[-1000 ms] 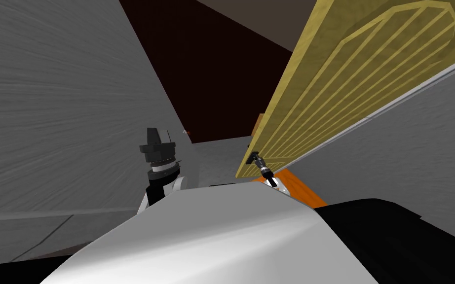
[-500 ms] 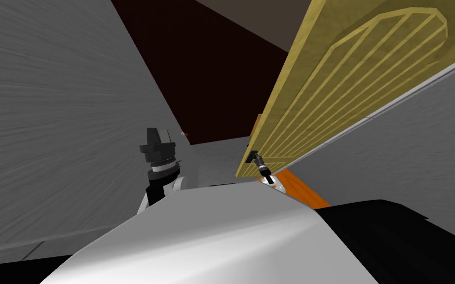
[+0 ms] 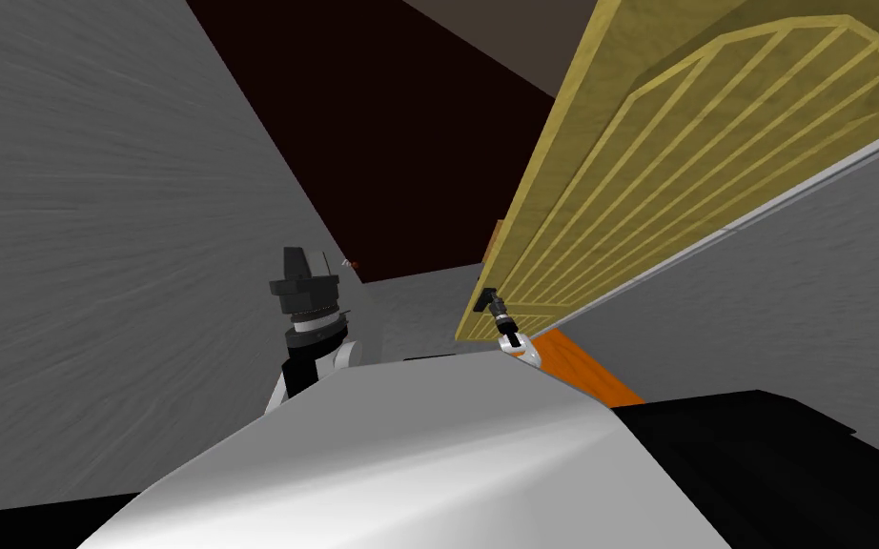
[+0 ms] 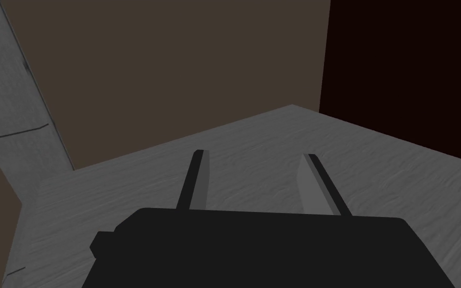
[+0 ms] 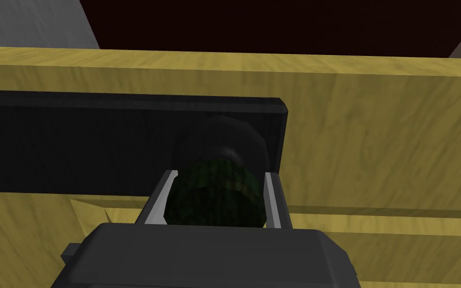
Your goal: Push the door open
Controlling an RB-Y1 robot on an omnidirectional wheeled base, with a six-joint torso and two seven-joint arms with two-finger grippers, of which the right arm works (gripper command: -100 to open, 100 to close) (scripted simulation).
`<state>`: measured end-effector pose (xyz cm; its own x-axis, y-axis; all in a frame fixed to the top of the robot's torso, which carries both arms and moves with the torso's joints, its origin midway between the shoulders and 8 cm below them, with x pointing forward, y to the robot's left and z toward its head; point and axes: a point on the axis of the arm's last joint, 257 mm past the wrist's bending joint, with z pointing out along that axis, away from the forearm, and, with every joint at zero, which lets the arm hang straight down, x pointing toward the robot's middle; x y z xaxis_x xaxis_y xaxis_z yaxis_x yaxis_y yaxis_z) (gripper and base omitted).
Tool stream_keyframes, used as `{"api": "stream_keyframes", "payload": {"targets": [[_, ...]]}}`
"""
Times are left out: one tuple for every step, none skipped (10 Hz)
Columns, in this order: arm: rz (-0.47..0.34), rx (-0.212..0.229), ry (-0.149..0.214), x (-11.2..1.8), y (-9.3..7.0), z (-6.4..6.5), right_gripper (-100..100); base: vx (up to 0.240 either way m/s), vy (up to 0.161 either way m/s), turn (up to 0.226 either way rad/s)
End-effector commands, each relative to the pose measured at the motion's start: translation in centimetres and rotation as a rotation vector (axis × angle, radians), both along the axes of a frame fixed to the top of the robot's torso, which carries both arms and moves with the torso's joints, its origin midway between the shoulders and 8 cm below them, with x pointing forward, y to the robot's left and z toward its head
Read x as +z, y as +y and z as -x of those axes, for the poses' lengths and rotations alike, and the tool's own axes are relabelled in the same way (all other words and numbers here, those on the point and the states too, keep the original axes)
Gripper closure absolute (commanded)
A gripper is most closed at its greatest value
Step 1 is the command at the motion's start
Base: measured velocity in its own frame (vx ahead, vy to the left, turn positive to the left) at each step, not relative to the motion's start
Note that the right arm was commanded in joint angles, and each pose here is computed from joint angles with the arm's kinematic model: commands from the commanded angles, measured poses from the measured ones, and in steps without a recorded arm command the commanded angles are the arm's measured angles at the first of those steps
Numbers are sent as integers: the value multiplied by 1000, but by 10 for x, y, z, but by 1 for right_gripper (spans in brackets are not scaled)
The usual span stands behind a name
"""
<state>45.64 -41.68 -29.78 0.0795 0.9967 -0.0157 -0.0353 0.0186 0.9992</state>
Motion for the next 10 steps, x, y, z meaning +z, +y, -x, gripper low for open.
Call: {"api": "stream_keyframes", "payload": {"targets": [[10,-35,-7,6,-9,-8,100,107,32,-49],[8,-46,-5,6,-9,-12,100,85,27,-61],[6,-56,-3,6,-8,-16,100,83,34,-60],[2,-75,2,5,-6,-24,100,119,34,-86],[0,-83,5,5,-5,-27,100,123,41,-82],[-5,-98,11,4,-3,-34,100,140,42,-97],[-7,-104,14,4,-2,-37,100,148,40,-54],[-11,-115,20,3,0,-43,100,150,37,-77],[-15,-124,25,3,2,-48,100,160,42,-77],[-18,-130,29,2,4,-51,100,181,50,-56]]}}
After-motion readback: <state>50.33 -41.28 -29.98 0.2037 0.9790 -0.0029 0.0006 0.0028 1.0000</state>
